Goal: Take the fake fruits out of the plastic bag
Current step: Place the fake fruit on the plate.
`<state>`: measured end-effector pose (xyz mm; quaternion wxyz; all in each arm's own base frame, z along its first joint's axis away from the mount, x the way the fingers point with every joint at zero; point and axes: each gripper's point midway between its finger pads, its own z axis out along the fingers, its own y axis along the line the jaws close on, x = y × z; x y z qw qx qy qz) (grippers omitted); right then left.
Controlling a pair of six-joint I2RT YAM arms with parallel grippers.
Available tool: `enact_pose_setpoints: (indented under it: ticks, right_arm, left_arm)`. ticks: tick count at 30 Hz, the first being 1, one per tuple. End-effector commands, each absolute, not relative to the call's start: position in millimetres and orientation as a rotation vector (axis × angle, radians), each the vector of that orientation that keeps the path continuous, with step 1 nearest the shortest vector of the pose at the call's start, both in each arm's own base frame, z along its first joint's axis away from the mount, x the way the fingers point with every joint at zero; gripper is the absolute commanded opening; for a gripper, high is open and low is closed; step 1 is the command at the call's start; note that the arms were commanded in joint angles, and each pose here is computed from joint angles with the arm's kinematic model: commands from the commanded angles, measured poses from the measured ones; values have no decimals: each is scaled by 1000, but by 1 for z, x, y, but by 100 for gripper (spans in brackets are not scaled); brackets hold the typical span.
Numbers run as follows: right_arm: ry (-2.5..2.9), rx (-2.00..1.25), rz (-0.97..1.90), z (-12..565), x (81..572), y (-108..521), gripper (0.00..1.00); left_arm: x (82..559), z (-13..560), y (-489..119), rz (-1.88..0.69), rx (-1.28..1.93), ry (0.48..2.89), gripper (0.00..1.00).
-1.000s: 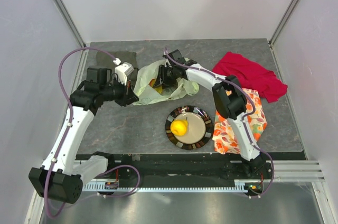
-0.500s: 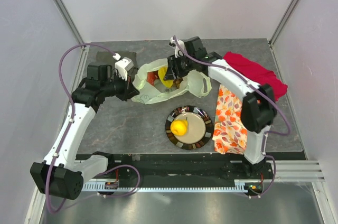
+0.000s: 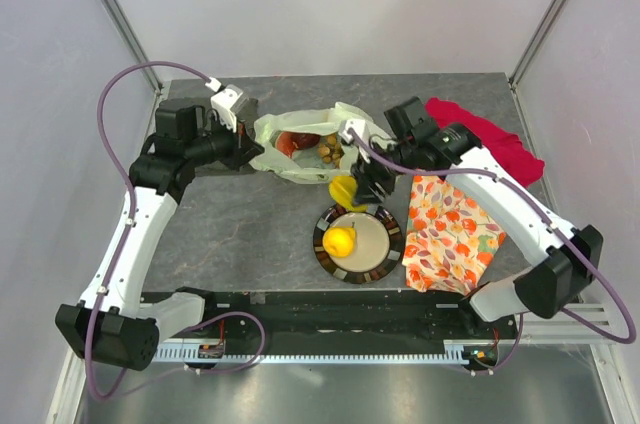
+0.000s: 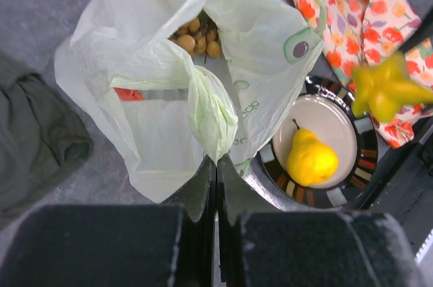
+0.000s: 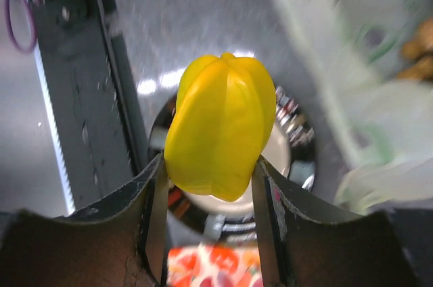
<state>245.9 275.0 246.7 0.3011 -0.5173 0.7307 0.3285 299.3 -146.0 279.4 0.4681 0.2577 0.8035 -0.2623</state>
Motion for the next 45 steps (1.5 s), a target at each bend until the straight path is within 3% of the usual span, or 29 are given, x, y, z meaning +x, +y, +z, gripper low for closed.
enact_pose_setpoints:
  ticks: [1, 9, 16, 36, 39, 42, 45]
  right_arm:
    - [2102, -1507, 796, 207, 200, 229, 21]
    - [2238, -1397, 423, 142, 250, 206, 19]
    - [2116, -1503, 366, 123, 289, 228, 20]
    - [1927, -1852, 420, 81, 269, 288, 27]
    - [1947, -1857, 392, 75, 270, 286, 31]
    - [1954, -1835, 371, 79, 273, 284, 54]
    - [1940, -1802, 372, 96, 275, 287, 66]
  left_arm:
    - [306, 321, -145, -603, 619, 1834, 2]
    - [298, 331, -149, -644, 642, 1819, 2]
    - [294, 325, -147, -643, 641, 1832, 2]
    - [298, 319, -146, -644, 640, 1848, 2]
    - [298, 321, -146, -647, 641, 1843, 1]
    - [298, 320, -147, -649, 644, 1841, 2]
    - [299, 318, -148, -654, 646, 1844, 2]
